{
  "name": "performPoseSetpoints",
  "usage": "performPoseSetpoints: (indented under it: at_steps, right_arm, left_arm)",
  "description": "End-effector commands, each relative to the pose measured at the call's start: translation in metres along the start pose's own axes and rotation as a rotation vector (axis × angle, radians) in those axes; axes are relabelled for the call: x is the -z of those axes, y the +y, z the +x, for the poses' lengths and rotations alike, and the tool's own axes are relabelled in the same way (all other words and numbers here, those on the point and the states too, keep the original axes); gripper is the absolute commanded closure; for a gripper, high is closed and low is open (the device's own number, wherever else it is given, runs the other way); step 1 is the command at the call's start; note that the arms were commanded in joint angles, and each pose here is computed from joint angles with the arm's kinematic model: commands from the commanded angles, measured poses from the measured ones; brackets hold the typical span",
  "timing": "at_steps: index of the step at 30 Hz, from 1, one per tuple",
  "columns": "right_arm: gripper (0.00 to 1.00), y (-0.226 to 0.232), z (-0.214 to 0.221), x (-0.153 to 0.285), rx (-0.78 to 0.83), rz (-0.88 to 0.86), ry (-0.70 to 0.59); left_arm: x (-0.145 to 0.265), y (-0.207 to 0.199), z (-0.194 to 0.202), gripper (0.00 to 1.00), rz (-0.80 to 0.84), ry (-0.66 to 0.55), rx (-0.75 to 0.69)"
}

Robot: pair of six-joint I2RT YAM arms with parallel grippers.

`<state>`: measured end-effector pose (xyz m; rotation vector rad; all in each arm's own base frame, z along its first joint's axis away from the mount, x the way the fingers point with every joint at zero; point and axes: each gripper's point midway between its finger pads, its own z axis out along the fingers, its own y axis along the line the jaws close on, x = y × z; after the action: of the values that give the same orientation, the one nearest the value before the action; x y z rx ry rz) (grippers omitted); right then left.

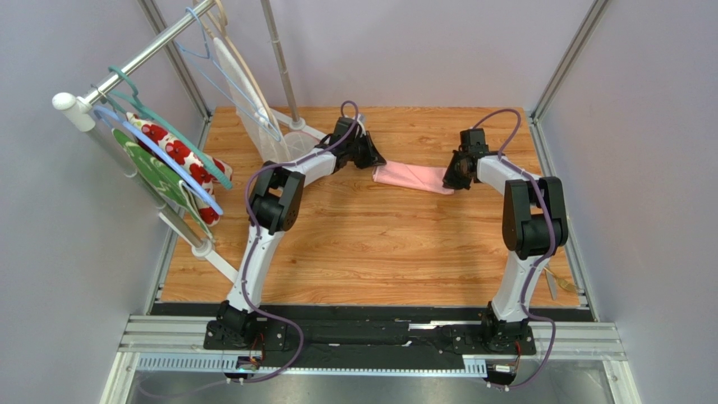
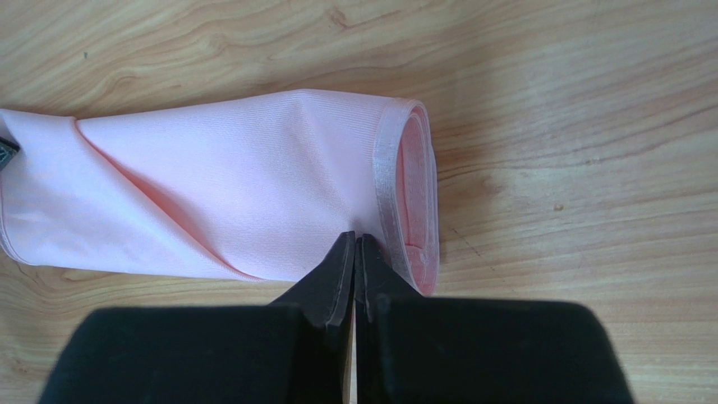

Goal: Fold the napkin into a case and place the utensils inside
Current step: Smooth out the smaller rectangle-folded napkin at the center of the board, then pick up the fork from the corner of the board.

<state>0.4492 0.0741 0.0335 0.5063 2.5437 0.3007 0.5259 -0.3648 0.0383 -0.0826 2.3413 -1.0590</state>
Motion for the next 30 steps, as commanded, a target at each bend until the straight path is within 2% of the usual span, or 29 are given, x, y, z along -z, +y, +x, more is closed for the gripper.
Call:
performPoseSetpoints:
  at_steps: [1, 3, 4, 5, 6, 7, 8, 9, 11, 12, 14, 15, 17, 18, 19, 21, 25, 30]
  right_arm:
    - [0.97, 0.019, -0.035, 0.016, 0.043, -0.055, -0.088]
    - [0.88, 0.016, -0.04, 0.034, 0.029, -0.018, -0.094]
    - [0.79, 0.015, -0.042, 0.044, 0.02, -0.003, -0.102]
    - [0.61, 0.013, -0.041, 0.052, 0.005, 0.013, -0.101]
    - [0.55, 0.001, -0.045, 0.072, -0.035, 0.06, -0.132]
    - [0.48, -0.002, -0.044, 0.082, -0.053, 0.061, -0.141]
    - [0.36, -0.013, -0.031, 0.085, -0.079, 0.085, -0.123]
    - [0.32, -0.021, -0.037, 0.11, -0.131, 0.083, -0.172]
    - [0.21, -0.043, -0.021, 0.121, -0.195, 0.123, -0.166]
    - [0.19, -0.064, -0.022, 0.139, -0.269, 0.15, -0.181]
    - [0.15, -0.089, 0.003, 0.151, -0.346, 0.235, -0.123]
    - [0.13, -0.102, 0.008, 0.157, -0.382, 0.268, -0.119]
    - [0.07, -0.119, 0.025, 0.173, -0.504, 0.325, -0.113]
    - [0.06, -0.129, 0.039, 0.175, -0.538, 0.377, -0.102]
    - [0.0, -0.135, 0.041, 0.183, -0.594, 0.409, -0.139]
    - [0.0, -0.169, 0.067, 0.192, -0.69, 0.588, -0.163]
    - [0.0, -0.2, 0.095, 0.203, -0.954, 0.685, -0.112]
    - [0.01, -0.224, 0.101, 0.207, -1.071, 0.844, -0.086]
  left_arm:
    - [0.0, -0.015, -0.015, 1.0, 0.034, 0.002, -0.003]
    - [0.003, -0.019, -0.014, 1.0, 0.038, 0.017, -0.022]
    - [0.009, -0.028, -0.014, 1.0, 0.056, 0.022, -0.028]
    - [0.014, -0.033, -0.016, 1.0, 0.067, 0.015, -0.046]
    - [0.026, -0.05, -0.022, 0.97, 0.09, -0.003, -0.069]
    - [0.03, -0.046, -0.016, 0.94, 0.078, -0.004, -0.08]
    - [0.037, -0.052, -0.017, 0.91, 0.086, -0.015, -0.093]
    - [0.053, -0.074, -0.023, 0.84, 0.118, -0.043, -0.12]
    - [0.063, -0.081, -0.011, 0.78, 0.127, -0.04, -0.133]
    - [0.077, -0.103, -0.011, 0.73, 0.155, -0.054, -0.159]
    - [0.086, -0.114, -0.001, 0.71, 0.159, -0.05, -0.174]
    - [0.099, -0.134, 0.003, 0.7, 0.189, -0.057, -0.193]
    - [0.106, -0.144, 0.017, 0.66, 0.204, -0.036, -0.203]
    - [0.114, -0.161, 0.022, 0.58, 0.232, -0.036, -0.223]
    - [0.117, -0.162, 0.028, 0.55, 0.222, -0.027, -0.229]
    - [0.127, -0.177, 0.039, 0.55, 0.237, -0.016, -0.247]
    - [0.147, -0.196, 0.059, 0.57, 0.26, 0.012, -0.27]
    - [0.175, -0.23, 0.097, 0.58, 0.303, 0.042, -0.357]
